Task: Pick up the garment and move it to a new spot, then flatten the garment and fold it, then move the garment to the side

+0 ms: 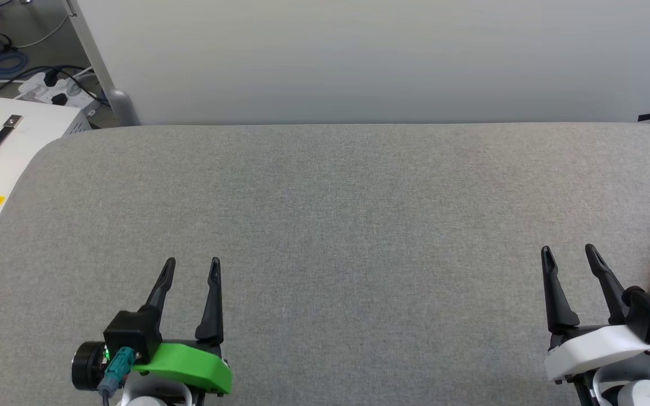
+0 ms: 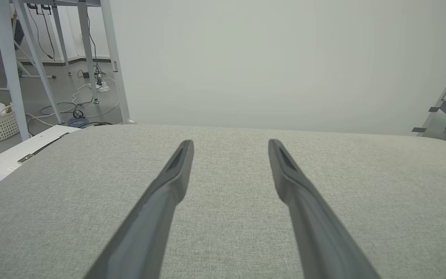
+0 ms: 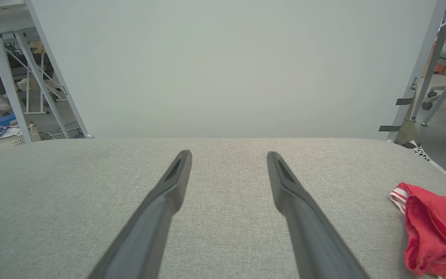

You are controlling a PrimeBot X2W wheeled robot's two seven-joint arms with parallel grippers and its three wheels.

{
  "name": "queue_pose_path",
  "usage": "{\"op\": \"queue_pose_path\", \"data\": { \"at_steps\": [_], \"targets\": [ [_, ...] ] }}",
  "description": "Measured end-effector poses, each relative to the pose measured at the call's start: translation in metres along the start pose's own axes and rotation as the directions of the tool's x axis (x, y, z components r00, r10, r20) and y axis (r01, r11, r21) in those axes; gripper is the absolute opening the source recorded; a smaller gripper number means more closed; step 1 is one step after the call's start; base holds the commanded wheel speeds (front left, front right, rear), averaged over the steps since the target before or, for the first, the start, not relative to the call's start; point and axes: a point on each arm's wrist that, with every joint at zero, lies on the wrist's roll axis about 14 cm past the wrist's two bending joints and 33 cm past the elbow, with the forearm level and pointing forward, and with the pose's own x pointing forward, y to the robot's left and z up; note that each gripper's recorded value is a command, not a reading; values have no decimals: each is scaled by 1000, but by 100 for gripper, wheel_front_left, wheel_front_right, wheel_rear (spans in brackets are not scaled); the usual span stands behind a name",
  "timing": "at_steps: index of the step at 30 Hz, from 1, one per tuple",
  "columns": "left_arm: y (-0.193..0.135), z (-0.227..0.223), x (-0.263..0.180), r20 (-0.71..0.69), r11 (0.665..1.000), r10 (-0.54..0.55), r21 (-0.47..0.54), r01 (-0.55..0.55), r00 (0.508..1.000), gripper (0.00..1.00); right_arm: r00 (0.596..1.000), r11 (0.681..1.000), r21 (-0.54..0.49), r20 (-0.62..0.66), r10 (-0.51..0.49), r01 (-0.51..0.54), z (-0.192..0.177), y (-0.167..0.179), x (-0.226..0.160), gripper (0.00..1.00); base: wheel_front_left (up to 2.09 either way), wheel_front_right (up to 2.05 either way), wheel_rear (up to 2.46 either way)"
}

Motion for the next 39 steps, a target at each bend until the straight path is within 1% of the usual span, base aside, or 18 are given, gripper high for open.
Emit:
{"op": "queue_pose_path", "data": {
  "at_steps": [13,14,39],
  "targets": [
    [2,1,0,6,1000,7,3,-7,1000,100,1000,1000,1,1,1,-1,-1,0,0,100,0,0,0],
    [2,1,0,4,1000,7,3,-7,1000,0,1000,1000,1,0,1,-1,-1,0,0,0,0,0,0],
    [2,0,2,-21,1000,10,18,-10,1000,0,1000,1000,-14,-23,4,-4,-3,3,0,0,0,0,0]
  ]
}}
